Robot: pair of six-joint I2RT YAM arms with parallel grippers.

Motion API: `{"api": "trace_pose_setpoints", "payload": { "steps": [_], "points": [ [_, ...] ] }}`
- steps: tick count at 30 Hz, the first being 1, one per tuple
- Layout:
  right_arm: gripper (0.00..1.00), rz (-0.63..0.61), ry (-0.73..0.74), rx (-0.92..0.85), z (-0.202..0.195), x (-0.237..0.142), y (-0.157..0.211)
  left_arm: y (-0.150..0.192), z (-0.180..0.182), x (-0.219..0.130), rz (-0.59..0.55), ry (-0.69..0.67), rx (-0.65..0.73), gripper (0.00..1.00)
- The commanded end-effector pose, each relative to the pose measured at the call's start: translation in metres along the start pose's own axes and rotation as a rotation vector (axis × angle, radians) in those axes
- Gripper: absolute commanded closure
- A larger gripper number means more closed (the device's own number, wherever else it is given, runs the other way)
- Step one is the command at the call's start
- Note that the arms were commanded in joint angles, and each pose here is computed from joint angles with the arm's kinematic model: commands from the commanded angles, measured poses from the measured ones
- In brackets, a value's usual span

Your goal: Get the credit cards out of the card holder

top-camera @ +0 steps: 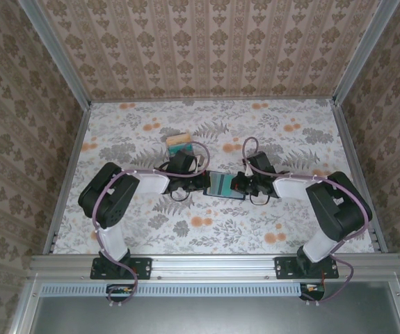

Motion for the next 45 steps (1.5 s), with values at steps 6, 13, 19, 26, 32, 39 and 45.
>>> {"api": "trace_pose_setpoints", "payload": {
  "steps": [6, 13, 19, 26, 32, 39, 45],
  "points": [
    [1.00, -0.023, -0.014, 0.010, -0.008, -0.022, 0.004, 0.013, 0.019, -0.003, 0.050, -0.083, -0.054, 1.00],
    [1.00, -0.043, -0.018, -0.003, -0.015, -0.043, 0.007, 0.010, 0.013, -0.007, 0.048, -0.080, -0.036, 1.00],
    [1.00, -0.098, -0.059, -0.041, -0.012, -0.064, 0.007, 0.002, -0.003, -0.019, 0.025, -0.024, -0.021, 0.93],
    [1.00, -0.193, -0.137, -0.104, 0.008, -0.094, 0.002, -0.008, -0.043, -0.063, -0.111, 0.137, 0.000, 0.45],
    [1.00, -0.274, -0.291, -0.169, 0.034, -0.119, -0.005, -0.011, -0.073, -0.105, -0.215, 0.279, 0.057, 0.38],
    [1.00, -0.327, -0.496, -0.252, 0.062, -0.138, -0.012, -0.006, -0.092, -0.123, -0.245, 0.495, 0.079, 0.44],
    [1.00, -0.336, -0.570, -0.276, 0.070, -0.142, -0.015, -0.001, -0.101, -0.116, -0.203, 0.608, 0.084, 0.52]
  ]
}}
Point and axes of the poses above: each hand's point on the last joint's axis, 136 mm out from that joint toward the fingers, its own x axis out along the fingers, its own z axis along the line the jaws close on, y = z × x, the point moved 8 cm from there along -x, back along the fingers, and after that the axes turned 7 degrees about -x, right-handed, at the moved point
